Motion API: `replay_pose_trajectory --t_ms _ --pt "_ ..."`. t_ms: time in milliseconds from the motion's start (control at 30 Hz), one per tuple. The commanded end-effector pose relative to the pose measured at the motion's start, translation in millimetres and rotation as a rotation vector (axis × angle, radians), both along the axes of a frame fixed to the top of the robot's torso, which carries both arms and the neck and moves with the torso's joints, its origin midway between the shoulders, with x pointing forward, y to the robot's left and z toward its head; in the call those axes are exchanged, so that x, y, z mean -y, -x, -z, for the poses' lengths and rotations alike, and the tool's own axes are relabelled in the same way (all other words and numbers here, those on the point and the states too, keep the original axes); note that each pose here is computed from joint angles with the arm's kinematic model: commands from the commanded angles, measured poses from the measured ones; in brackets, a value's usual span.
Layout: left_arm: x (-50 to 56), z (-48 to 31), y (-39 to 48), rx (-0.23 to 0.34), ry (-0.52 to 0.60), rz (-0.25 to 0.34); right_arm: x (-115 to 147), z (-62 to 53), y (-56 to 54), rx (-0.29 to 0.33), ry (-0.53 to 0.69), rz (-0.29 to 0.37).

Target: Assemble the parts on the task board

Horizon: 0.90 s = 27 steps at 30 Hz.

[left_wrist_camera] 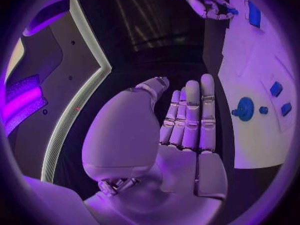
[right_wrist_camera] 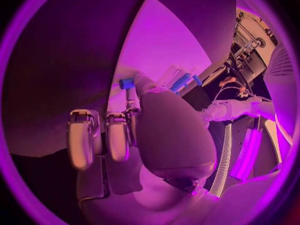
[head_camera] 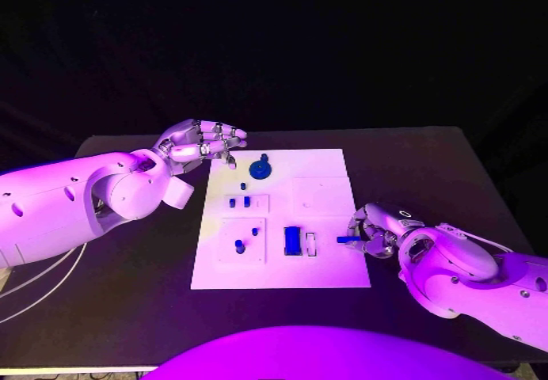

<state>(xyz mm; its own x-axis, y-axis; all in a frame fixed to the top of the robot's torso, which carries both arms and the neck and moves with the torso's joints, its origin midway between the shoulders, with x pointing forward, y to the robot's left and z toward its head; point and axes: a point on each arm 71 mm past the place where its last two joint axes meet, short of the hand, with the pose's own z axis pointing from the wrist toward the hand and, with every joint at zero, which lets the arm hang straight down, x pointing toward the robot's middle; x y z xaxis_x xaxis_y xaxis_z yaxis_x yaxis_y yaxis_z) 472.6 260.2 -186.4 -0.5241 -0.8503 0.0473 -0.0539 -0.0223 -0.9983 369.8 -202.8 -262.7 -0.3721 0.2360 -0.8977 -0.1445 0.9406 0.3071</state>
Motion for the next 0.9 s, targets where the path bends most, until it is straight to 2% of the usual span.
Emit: replay_pose_trajectory --t_ms 33,167,333,633,900 --pt "2.9 -0.8 0.7 0.001 0.015 0.017 -2 -5.3 -0.8 -0.055 -0.075 0.057" --pt "3.8 -0.7 0.5 0.0 0.015 0.018 -11 -13.7 -2.0 -0.067 -0.13 0.057" --pt "4.3 -0.7 0.6 0.0 0.016 0.019 -19 -15.3 -3.1 -0.102 -0.169 0.06" --pt "4.6 -1.0 1.1 0.001 0.016 0.02 -34 -4.9 -2.7 -0.169 -0.203 0.065" --pt "4.2 -1.1 1.4 0.0 0.016 0.021 -43 1.0 0.8 -0.197 -0.237 0.067"
